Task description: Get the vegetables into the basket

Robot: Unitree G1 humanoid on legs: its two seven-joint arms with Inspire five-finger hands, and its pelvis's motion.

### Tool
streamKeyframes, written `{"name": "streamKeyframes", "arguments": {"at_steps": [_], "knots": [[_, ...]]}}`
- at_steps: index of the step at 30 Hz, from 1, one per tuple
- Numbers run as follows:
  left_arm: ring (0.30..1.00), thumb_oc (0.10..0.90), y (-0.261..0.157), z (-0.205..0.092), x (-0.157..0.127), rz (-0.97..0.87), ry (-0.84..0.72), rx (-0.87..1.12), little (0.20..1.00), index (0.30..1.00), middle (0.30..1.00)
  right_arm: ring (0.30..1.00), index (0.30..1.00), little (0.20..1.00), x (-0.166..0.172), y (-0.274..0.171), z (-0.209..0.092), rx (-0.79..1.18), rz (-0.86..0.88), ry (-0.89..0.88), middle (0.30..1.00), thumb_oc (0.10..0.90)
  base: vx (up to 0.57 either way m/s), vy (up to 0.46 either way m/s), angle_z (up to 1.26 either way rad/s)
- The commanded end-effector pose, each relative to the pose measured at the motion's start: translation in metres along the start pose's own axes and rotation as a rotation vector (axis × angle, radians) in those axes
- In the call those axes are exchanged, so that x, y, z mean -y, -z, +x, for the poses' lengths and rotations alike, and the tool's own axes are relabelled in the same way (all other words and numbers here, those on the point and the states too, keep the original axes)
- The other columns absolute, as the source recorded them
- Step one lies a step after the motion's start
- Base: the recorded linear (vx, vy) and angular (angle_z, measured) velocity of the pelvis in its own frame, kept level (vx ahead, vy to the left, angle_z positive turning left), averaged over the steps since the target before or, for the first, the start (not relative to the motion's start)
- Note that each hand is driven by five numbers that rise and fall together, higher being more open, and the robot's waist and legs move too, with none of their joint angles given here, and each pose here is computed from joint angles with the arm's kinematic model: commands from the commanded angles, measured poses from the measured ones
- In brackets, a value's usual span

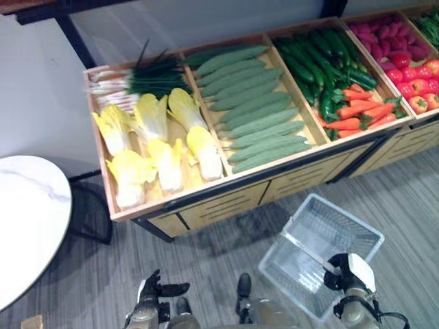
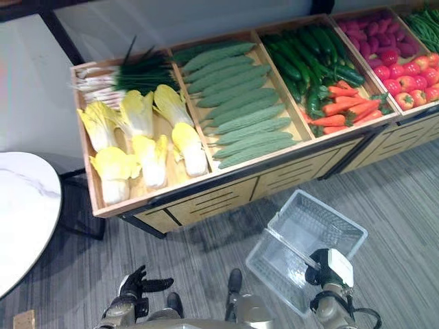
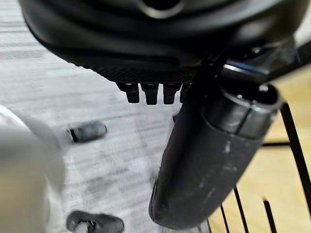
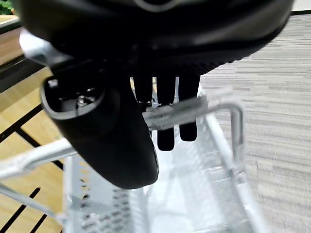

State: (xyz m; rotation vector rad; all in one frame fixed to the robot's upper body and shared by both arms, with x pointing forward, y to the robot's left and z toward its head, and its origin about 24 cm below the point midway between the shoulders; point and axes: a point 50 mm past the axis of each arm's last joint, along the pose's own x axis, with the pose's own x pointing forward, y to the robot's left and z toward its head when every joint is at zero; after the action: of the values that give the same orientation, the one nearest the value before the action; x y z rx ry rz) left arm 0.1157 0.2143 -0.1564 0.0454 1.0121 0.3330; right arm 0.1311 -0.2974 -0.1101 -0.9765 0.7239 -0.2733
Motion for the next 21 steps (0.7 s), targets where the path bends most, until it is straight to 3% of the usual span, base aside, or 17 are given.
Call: {"name": "streamKeyframes", "arguments": {"at_steps": [1,8,10,11,12,14,15,17,19,21], "knots": [[1.000,0.900,-0.001,0.002,-0.031,0.003,-0.096,0.001,1.000,1.000,1.000,0.300,0.300,0.300,0.016,-0.013,0.010,0.051,0.048,0.108,0.300,0.400,0.03,0.130,0.03],[1.000,0.900,0.022,-0.005,-0.060,-0.108,-0.245,-0.083,1.000,1.000,1.000,0.300,0.300,0.300,0.006,-0.012,0.005,0.044,0.040,0.069,0.300,0.400,0.02,0.082,0.00],[1.000,0.900,0.028,-0.014,-0.106,-0.339,-0.549,-0.100,1.000,1.000,1.000,0.300,0.300,0.300,-0.002,-0.007,-0.001,0.019,0.048,0.055,0.300,0.400,0.06,0.056,0.02],[1.000,0.900,0.021,-0.025,-0.144,-0.444,-0.820,-0.060,1.000,1.000,1.000,0.300,0.300,0.300,-0.011,-0.008,-0.007,0.018,0.060,0.043,0.300,0.400,0.04,0.019,0.04],[1.000,0.900,0.020,-0.025,-0.145,-0.444,-0.821,-0.059,1.000,1.000,1.000,0.300,0.300,0.300,-0.011,-0.008,-0.007,0.019,0.061,0.042,0.300,0.400,0.04,-0.002,0.05],[1.000,0.900,0.000,-0.046,-0.195,-0.554,-1.195,0.025,1.000,1.000,1.000,0.300,0.300,0.300,-0.022,-0.011,-0.014,0.032,0.073,0.038,0.300,0.400,0.05,-0.021,0.09],[1.000,0.900,0.000,-0.046,-0.195,-0.553,-1.199,0.027,1.000,1.000,1.000,0.300,0.300,0.300,-0.022,-0.012,-0.014,0.034,0.074,0.037,0.300,0.400,0.05,-0.024,0.06],[1.000,0.900,-0.038,-0.058,-0.217,-0.610,-1.363,0.220,1.000,1.000,1.000,0.300,0.300,0.300,-0.026,-0.013,-0.015,0.028,0.082,0.035,0.300,0.400,0.01,-0.013,0.02],[1.000,0.900,-0.056,-0.062,-0.219,-0.602,-1.389,0.327,1.000,1.000,1.000,0.300,0.300,0.300,-0.028,-0.014,-0.016,0.028,0.085,0.031,0.300,0.400,0.00,-0.020,0.07],[1.000,0.900,-0.121,-0.084,-0.217,-0.592,-1.374,0.715,1.000,1.000,1.000,0.300,0.300,0.300,-0.028,-0.007,-0.018,-0.009,0.086,0.034,0.300,0.400,-0.02,-0.040,0.14]]}}
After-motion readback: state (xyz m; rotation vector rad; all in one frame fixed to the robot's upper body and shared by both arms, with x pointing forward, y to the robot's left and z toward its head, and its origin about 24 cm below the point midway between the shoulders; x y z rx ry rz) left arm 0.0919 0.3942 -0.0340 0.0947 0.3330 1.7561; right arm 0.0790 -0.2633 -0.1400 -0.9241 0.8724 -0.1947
